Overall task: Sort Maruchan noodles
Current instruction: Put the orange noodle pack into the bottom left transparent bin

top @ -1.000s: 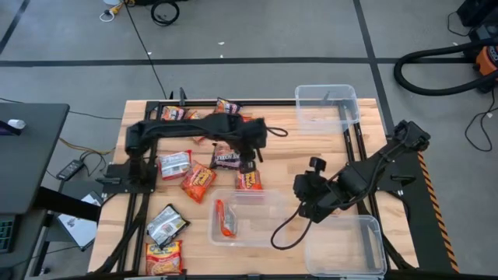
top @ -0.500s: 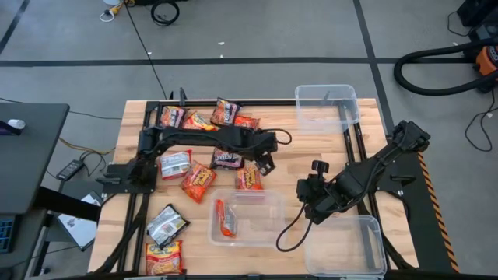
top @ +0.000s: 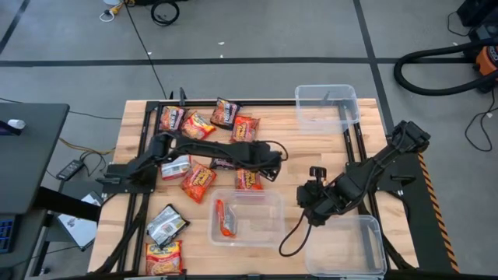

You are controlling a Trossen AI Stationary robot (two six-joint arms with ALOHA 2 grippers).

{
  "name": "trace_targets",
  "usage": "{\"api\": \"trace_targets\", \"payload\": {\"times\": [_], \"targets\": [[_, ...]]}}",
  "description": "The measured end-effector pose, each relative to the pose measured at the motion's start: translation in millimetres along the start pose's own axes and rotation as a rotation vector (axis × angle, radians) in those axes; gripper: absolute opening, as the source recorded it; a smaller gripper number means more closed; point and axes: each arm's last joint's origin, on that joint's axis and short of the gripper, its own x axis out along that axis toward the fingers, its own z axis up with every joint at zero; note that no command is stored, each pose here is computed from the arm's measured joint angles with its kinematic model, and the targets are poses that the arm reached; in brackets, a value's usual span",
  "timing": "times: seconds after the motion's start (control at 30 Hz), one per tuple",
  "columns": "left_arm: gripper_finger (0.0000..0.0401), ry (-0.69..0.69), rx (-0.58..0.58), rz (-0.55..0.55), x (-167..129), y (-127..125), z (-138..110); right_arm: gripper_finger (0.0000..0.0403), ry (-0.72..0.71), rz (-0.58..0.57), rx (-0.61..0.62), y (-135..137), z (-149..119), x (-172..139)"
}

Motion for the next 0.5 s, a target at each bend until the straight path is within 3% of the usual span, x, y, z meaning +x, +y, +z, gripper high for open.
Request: {"api": "trace_targets", "payload": {"times": [0.17,0.33,0.5], "targets": [[0.0216,0.021,-0.037,0.033,18,-1,-6,0.0136,-0.016,0.032,-0.015,7,-2,-2],[0.0214,0.010,-0.037,0.044,18,-1,-6,0.0136,-0.022,0.048,-0.040,13,-6,-5],[0.0177,0.041,-0.026,0.071,18,2,-9,0.0136,-0.044,0.034,-0.051,16,-8,-7]]}}
